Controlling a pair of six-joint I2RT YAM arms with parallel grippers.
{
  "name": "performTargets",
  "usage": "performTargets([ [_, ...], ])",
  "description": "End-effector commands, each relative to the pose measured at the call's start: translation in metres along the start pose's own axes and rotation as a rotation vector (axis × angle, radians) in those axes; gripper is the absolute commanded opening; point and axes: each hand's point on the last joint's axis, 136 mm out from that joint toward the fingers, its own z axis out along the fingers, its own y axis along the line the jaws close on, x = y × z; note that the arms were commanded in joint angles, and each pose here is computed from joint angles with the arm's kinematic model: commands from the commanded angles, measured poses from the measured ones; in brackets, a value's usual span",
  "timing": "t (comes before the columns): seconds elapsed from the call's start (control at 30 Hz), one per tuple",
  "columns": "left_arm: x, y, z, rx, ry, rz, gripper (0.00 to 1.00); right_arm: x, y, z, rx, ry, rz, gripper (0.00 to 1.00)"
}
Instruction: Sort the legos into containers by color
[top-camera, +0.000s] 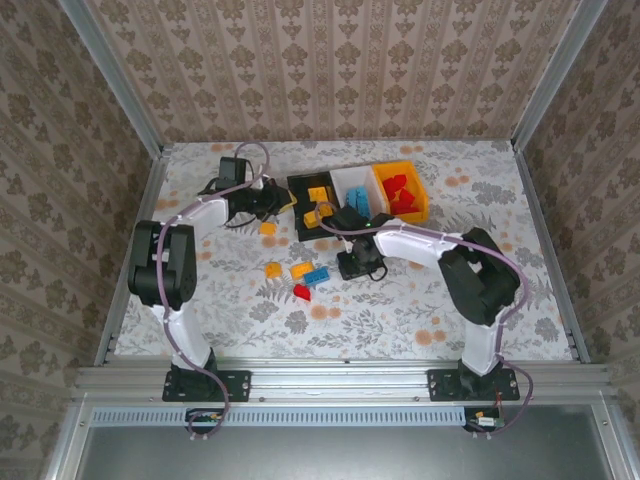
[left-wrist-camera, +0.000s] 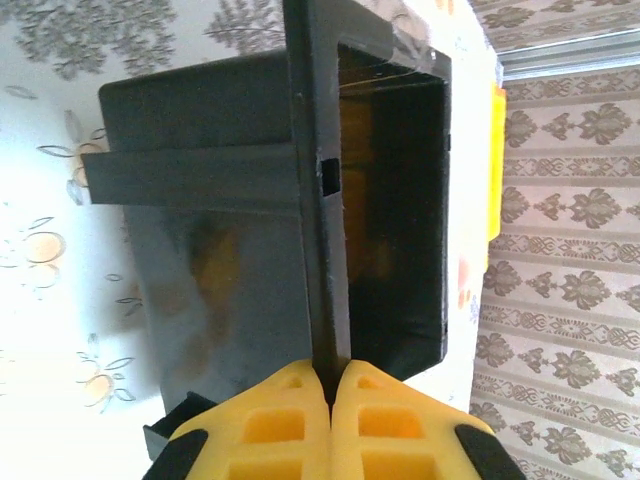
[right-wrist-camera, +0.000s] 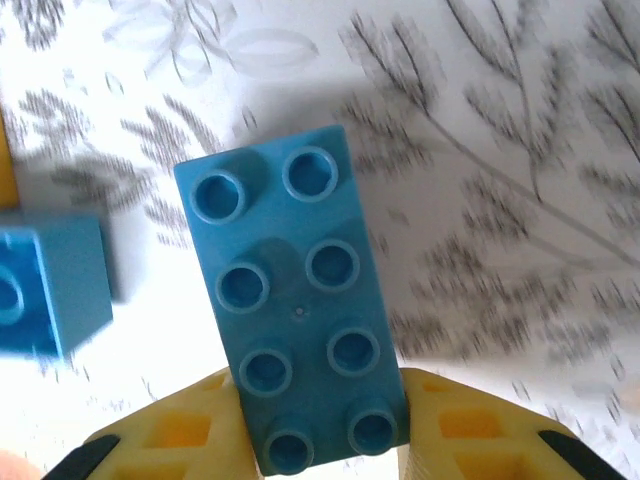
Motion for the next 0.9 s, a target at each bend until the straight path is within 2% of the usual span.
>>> performTargets([
  [0.0,-0.01,0.0,-0.005,0.026,-0.001,0.046,0.07,0.012,-0.008,-0.031,-0.023,-0.02,0.02,0.31],
  [0.17,-0.02,0.015,-0.013,0.011,-0.028,0.021,0.08,0.006,-0.019,-0.065,-0.062,-0.107,0.082,0.32],
  [0.33,-0.022,0.019,-0.022,-0.017,-0.048,0.02,0.12,-0.026,-0.03,-0.084,-0.058,-0.179,0.116,0.33],
  [0.5,-0.023,0.019,-0.032,-0.034,-0.063,0.014,0.45,-0.075,-0.028,-0.086,-0.058,-0.216,0.099,0.34],
  [0.57,-0.024,0.02,-0.037,-0.037,-0.068,0.006,0.53,-0.097,-0.026,-0.082,-0.058,-0.222,0.087,0.34],
  [0.8,-0.024,0.014,-0.067,-0.068,-0.107,0.03,0.69,-0.151,-0.036,-0.06,-0.022,-0.222,0.108,0.36],
  [0.87,-0.02,0.013,-0.081,-0.092,-0.123,0.047,0.74,-0.162,-0.038,-0.055,-0.018,-0.225,0.11,0.44],
])
